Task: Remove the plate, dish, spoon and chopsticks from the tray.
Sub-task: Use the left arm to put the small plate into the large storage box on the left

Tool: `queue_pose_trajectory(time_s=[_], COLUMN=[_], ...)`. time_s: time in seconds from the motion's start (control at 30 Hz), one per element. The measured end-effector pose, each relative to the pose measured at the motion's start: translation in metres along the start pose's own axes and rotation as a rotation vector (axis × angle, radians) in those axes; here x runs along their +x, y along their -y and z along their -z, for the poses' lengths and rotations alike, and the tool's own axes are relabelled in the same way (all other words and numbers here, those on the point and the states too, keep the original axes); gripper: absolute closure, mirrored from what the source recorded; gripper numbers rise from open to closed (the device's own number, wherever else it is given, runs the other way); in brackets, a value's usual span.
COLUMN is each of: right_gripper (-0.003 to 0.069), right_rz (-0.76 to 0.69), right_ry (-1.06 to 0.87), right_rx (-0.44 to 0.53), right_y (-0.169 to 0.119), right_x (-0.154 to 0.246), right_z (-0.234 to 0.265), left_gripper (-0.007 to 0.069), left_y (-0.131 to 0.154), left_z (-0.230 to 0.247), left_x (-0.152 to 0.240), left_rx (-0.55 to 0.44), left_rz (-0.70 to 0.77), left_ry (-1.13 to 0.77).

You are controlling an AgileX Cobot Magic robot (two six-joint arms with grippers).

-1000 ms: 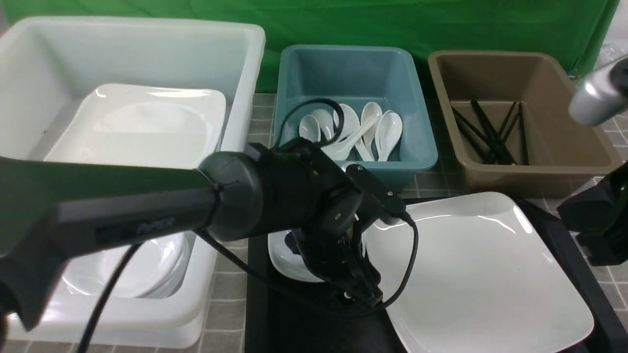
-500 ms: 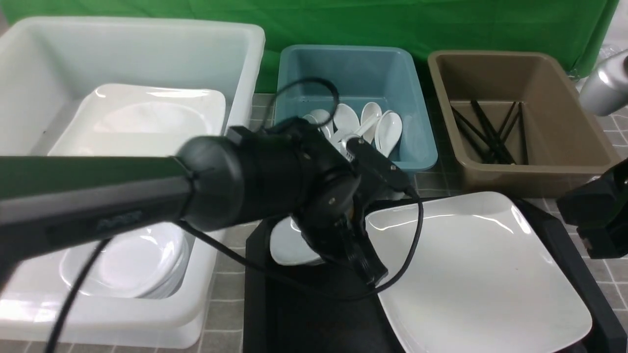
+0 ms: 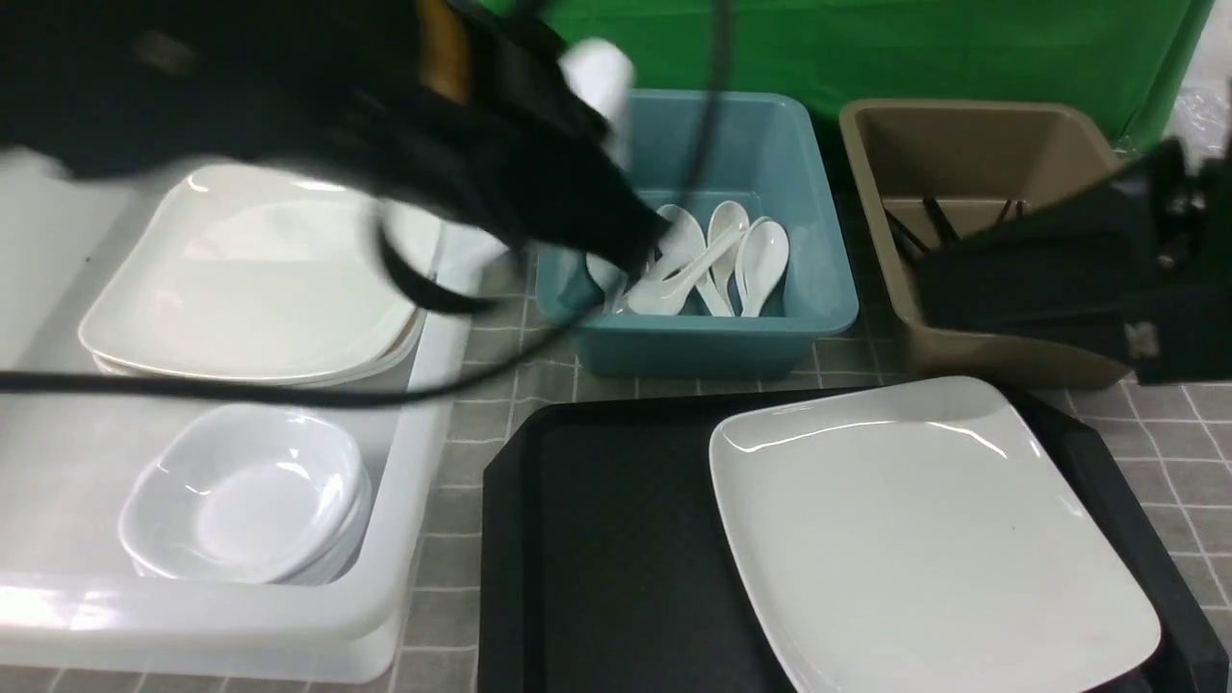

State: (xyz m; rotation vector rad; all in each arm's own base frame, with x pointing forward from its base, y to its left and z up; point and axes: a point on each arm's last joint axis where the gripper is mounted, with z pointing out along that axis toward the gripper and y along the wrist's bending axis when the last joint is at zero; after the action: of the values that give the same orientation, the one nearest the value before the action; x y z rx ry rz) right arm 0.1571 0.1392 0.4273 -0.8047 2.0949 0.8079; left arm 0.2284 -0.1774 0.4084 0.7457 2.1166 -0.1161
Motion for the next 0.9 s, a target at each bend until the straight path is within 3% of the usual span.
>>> queue_pose_trajectory(time_s=[0.13,0.27,0.53,0.8,0.9], right_gripper=[0.0638,0.0638,0.0638,0.0638,0.0638], right_rz=[0.004,0.064,0.139,0.179,0.184], right_ry=[-0.026,-0.081,-0.104,-0.153,-0.177], right_rx=[-0.088,-0.177,-0.260,-0.138,-0.117], right_y=[-0.002,-0.020,-0.045,-0.038,-0.035], right_x=[-0.012,-0.022,-0.049,-0.073,-0.072], right_z=[-0.027,-0.061,-0.102,-0.108,-0.111], left_gripper=[0.0600,0.0600,0.0600,0.0588,0.0505], left_y=[-0.050,-0.081,-0.076,-0.065,-0.061], left_z=[0.021,0.014,-0.028,-0.052,-0.056], left_x=[0.022,0.057,0.114,0.141,0.143], left_rx=[-0.161,-0.257,-0.194,-0.143,-0.111], left_rz=[0.135,0.240,0.287,0.271,0.269], left_ry=[-0.150,-0.341,-0.442,-0.398,-0.366])
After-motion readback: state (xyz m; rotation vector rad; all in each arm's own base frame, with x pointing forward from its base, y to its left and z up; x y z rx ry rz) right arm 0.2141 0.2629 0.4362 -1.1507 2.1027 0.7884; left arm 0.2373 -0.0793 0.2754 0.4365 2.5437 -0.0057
